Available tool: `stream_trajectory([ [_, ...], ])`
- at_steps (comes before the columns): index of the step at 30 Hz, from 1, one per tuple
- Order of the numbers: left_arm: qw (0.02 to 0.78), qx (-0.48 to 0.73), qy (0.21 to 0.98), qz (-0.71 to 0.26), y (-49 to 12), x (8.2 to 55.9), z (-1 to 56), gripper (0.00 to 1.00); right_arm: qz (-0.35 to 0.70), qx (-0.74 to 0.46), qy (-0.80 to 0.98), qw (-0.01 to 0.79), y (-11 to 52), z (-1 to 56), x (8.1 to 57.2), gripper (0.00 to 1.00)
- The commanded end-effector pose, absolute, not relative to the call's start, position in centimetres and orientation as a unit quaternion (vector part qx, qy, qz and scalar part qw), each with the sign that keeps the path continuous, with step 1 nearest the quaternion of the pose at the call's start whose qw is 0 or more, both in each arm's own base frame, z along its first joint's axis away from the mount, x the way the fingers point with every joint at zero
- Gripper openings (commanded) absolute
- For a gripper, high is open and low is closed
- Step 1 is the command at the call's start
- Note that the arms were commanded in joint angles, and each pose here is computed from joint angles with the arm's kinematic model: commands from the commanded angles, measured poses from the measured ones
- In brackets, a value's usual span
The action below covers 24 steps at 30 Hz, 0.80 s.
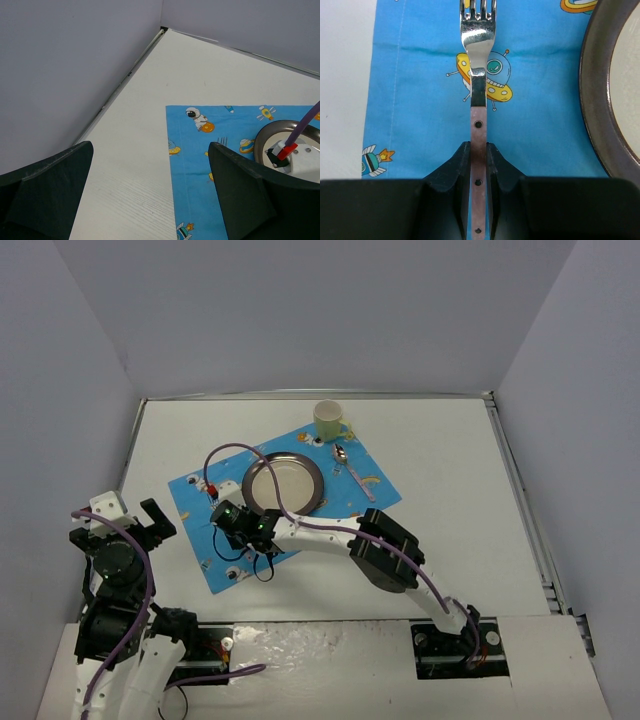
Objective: Set the dinner table for one person
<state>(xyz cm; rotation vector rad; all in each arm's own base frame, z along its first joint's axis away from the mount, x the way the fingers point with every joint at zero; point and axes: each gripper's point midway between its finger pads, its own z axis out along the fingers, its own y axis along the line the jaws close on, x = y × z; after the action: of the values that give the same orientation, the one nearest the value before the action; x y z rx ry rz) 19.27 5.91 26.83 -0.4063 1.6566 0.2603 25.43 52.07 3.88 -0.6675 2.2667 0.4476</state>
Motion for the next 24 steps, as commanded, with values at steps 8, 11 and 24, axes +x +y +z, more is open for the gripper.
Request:
stream_trajectory([
  [8, 0.667, -0.187, 0.714, 0.103, 5.8, 19.5, 28.3, 0.97, 0.196, -0.22, 0.867, 0.403, 54.1, 6.8, 27.0, 0.0],
  [11, 0.668, -0.187, 0.713, 0.103, 5.8, 19.5, 28.3, 0.97, 0.184, -0.228, 0.873, 0.391, 53.5, 5.8, 26.7, 0.0],
  [24, 0.669, -0.188, 0.712, 0.102, 5.8, 19.5, 28.4, 0.97, 0.177, -0.248, 0.873, 0.38, 53.6, 4.6, 26.2, 0.0],
])
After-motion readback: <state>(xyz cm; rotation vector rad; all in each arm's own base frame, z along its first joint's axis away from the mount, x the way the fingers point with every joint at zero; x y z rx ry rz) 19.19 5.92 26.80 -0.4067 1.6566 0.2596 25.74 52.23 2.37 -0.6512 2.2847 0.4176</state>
